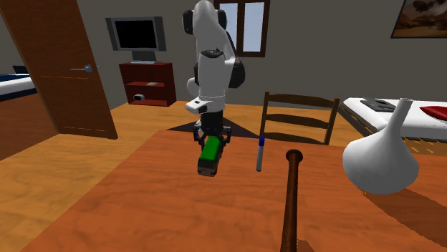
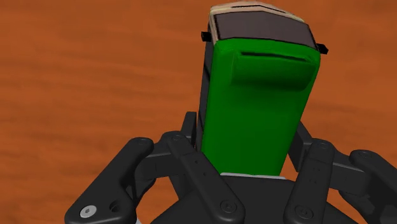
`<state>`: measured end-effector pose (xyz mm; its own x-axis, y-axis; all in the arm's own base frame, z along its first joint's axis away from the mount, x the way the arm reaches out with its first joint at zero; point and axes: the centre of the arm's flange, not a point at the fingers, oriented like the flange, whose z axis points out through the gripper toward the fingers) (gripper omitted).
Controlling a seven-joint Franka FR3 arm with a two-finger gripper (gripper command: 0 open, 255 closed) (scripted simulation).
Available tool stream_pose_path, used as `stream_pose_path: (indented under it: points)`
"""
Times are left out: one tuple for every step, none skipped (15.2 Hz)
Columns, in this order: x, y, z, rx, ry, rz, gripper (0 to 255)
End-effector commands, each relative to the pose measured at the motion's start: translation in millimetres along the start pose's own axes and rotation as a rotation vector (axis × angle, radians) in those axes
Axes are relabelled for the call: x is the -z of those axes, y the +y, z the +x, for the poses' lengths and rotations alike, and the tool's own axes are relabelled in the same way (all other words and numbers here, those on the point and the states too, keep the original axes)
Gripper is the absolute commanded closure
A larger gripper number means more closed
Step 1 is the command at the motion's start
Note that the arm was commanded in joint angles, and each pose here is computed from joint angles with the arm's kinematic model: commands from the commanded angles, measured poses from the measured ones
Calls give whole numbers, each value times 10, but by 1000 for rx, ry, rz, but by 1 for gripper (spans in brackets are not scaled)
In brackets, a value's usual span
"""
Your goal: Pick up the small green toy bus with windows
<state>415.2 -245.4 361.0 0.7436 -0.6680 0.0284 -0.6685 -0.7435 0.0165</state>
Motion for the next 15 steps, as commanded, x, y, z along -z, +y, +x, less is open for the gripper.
stream_pose_path:
  points:
    - [90,-7,3,0,0,0,255]
    - [143,-6,4,0,0,0,255]
    - [196,-5,6,0,0,0,255]
    - [248,-4,7,0,0,0,255]
    - [301,-3,9,0,0,0,255]
    - [354,-2,10,0,0,0,255]
    - [407,-1,12,0,0,0,255]
    - [460,0,13,0,0,0,255]
    - [512,0,15,0,0,0,255]
    - [565,1,16,0,0,0,255]
    - [618,2,18,0,0,0,255]
    - [671,3,19,0,0,0,255]
    - [723,4,21,0,0,0,255]
    - [732,4,21,0,0,0,255]
    - [731,4,21,0,0,0,255]
